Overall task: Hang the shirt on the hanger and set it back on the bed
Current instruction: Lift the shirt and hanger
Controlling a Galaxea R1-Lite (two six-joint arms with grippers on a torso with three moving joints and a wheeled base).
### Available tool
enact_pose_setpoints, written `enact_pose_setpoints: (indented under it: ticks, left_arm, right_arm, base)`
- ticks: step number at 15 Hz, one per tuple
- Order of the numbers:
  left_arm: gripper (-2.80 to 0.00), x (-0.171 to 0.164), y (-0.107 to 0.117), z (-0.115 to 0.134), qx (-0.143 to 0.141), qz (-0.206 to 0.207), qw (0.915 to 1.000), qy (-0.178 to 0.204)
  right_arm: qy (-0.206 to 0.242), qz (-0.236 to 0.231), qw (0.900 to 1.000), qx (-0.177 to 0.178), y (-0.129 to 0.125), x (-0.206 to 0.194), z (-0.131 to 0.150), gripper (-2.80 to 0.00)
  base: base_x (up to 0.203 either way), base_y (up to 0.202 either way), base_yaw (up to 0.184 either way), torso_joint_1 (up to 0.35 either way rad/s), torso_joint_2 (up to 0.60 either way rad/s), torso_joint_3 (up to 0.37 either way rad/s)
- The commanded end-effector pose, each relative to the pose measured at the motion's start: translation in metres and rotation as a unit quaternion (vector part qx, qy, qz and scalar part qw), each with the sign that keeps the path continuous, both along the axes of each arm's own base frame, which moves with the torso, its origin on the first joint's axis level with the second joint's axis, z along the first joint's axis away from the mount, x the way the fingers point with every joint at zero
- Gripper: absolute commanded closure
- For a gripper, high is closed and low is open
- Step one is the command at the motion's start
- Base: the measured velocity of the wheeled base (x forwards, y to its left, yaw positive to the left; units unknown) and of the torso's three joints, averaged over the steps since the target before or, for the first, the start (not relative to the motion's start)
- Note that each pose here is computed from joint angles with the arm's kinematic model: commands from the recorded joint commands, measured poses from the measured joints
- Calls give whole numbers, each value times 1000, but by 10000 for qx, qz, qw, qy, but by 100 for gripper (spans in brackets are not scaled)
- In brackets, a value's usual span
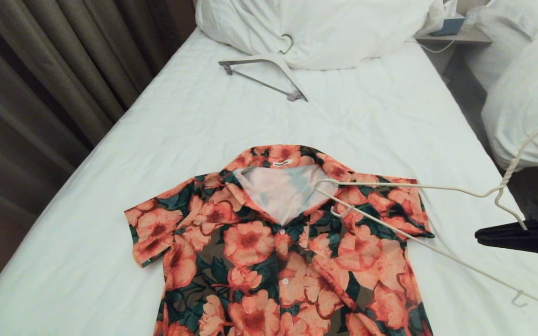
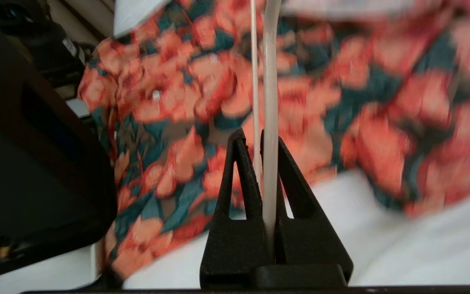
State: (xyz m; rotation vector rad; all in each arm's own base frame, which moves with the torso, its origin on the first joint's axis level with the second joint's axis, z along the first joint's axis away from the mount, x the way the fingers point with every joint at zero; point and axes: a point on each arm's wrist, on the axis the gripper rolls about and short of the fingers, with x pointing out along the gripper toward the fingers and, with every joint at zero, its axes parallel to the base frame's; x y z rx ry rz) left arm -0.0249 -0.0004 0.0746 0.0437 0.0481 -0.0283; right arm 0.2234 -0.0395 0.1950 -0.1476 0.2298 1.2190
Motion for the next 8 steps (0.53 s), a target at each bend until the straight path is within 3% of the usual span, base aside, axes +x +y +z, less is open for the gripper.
enact_pose_setpoints:
  ticks: [1, 3, 5, 6, 8]
  left_arm:
    - [0, 0, 0, 0, 77, -29, 10000, 7]
    - [0, 0, 0, 0, -29, 6, 10000, 5]
    - [0, 0, 0, 0, 207, -31, 9998, 4]
    - [0, 0, 0, 1, 485, -87, 9988, -7]
    - [0, 1, -2, 16, 491, -373, 9981, 66]
  right_arm:
    - [-342, 131, 9992, 153, 5, -6, 6, 0]
    - [-532, 192, 9978, 345, 6, -12, 12, 0]
    - [-620, 204, 9972, 366, 7, -17, 16, 0]
    - [-634, 194, 9970, 402, 8, -22, 18, 0]
    - [-662, 150, 9968, 418, 7, -25, 22, 0]
  base:
    - [0, 0, 0, 0, 0, 0]
    - [0, 0, 0, 0, 0, 0]
    - [0, 0, 0, 0, 0, 0]
    - [0, 0, 0, 0, 0, 0]
    - [0, 0, 0, 0, 0, 0]
